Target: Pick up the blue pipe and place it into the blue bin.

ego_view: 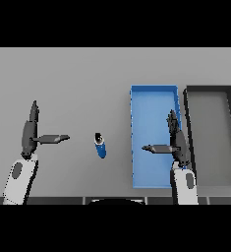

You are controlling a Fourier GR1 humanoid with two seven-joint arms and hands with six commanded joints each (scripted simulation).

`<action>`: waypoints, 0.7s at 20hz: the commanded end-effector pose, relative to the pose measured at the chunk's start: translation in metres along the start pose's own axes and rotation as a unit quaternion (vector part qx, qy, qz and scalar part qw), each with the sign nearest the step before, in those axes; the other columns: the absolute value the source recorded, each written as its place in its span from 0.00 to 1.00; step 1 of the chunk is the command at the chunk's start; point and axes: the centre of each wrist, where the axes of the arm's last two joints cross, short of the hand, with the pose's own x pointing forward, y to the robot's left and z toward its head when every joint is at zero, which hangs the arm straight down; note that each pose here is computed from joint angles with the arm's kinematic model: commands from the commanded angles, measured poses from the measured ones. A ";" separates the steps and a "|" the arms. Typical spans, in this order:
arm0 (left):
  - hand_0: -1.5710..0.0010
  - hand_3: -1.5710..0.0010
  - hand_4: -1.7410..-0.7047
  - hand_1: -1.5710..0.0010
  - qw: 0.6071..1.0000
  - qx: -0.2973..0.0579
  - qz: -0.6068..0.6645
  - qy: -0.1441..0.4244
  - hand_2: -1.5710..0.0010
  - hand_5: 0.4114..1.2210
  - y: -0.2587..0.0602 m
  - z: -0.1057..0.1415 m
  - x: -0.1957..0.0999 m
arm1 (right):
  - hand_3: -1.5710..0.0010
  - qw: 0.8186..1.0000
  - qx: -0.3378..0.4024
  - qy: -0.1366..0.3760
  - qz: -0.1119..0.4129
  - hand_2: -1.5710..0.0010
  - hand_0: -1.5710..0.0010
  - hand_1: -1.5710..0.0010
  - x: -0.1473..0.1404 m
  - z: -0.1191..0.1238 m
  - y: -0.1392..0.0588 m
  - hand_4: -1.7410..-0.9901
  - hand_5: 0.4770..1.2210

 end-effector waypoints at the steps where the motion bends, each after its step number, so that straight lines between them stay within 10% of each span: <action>1: 1.00 1.00 0.75 1.00 1.000 0.000 0.000 -0.003 1.00 0.23 -0.001 0.000 0.000 | 1.00 1.000 -0.001 0.000 0.000 1.00 1.00 1.00 0.000 0.000 -0.001 0.71 0.16; 6: 1.00 1.00 0.75 1.00 1.000 -0.003 0.000 -0.008 1.00 0.23 -0.006 0.001 0.001 | 1.00 1.000 0.000 -0.002 0.001 1.00 1.00 1.00 0.001 0.001 -0.003 0.71 0.16; 9: 1.00 1.00 0.74 1.00 0.986 -0.146 -0.074 -0.031 1.00 0.23 0.022 0.001 0.006 | 1.00 0.986 0.063 -0.054 0.145 1.00 1.00 1.00 0.013 0.011 -0.017 0.72 0.15; 14: 1.00 1.00 0.75 1.00 0.975 -0.200 -0.088 -0.048 1.00 0.22 0.028 0.003 0.007 | 1.00 0.980 0.078 -0.049 0.177 1.00 1.00 1.00 0.017 0.017 -0.019 0.74 0.15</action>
